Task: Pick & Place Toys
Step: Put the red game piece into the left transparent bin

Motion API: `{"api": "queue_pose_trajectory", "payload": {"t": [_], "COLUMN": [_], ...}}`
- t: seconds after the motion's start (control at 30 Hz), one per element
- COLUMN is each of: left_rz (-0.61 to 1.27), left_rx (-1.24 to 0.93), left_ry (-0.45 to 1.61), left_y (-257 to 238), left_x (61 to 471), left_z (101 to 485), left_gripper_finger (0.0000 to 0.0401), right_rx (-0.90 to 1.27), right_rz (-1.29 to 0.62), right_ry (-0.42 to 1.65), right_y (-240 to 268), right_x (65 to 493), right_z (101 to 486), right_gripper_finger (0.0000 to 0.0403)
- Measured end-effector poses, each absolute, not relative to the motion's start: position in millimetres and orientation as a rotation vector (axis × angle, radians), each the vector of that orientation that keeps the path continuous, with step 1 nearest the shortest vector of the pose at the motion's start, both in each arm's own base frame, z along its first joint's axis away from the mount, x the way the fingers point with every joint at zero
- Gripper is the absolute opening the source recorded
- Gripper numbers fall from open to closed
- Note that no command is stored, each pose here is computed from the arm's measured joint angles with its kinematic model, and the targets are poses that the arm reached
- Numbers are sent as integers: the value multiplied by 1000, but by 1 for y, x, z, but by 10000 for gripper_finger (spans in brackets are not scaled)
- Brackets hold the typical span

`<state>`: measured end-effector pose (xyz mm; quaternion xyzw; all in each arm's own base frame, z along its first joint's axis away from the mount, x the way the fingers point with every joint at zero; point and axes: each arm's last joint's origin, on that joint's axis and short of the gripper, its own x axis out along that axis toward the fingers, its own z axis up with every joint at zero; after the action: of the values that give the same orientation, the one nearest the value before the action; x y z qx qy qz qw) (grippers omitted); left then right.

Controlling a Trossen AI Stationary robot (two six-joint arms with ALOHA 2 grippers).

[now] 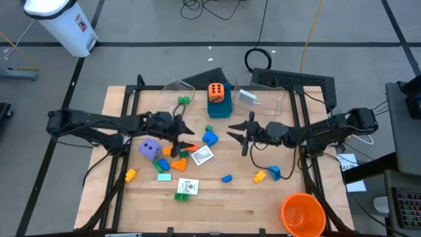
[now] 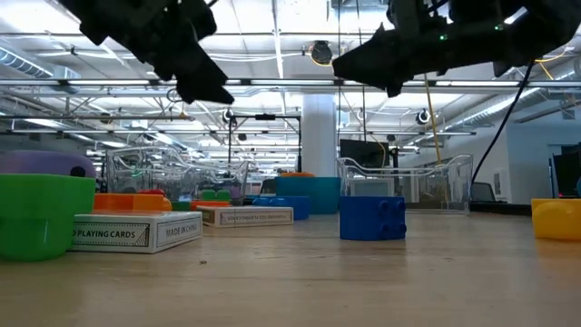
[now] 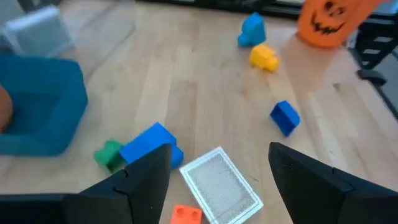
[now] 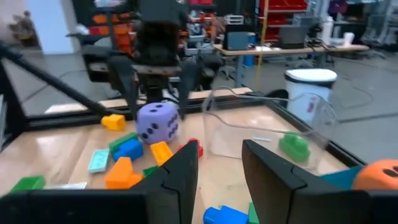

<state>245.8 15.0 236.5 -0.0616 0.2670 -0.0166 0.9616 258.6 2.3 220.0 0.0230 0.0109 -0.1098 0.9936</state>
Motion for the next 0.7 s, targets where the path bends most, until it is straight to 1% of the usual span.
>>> {"api": "queue_pose_trajectory", "payload": {"t": [0.1, 0.27, 0.43, 0.6, 0.7], "left_rz": [11, 129, 226, 257, 306], "left_rx": [-149, -153, -171, -224, -227], "left_ry": [594, 689, 830, 952, 1016], "left_y": [6, -11, -23, -34, -37], "left_x": [253, 254, 241, 228, 221], "left_z": [225, 210, 199, 193, 190], "left_gripper_finger": [273, 273, 273, 273, 273], "right_rx": [3, 8, 6, 6, 6], "right_rz": [-203, -195, -182, -162, -153], "right_ry": [34, 39, 46, 44, 43], "right_y": [6, 9, 12, 17, 19], "right_x": [259, 258, 258, 258, 258], "right_z": [219, 219, 218, 218, 218], "right_gripper_finger": [116, 116, 117, 117, 117]}}
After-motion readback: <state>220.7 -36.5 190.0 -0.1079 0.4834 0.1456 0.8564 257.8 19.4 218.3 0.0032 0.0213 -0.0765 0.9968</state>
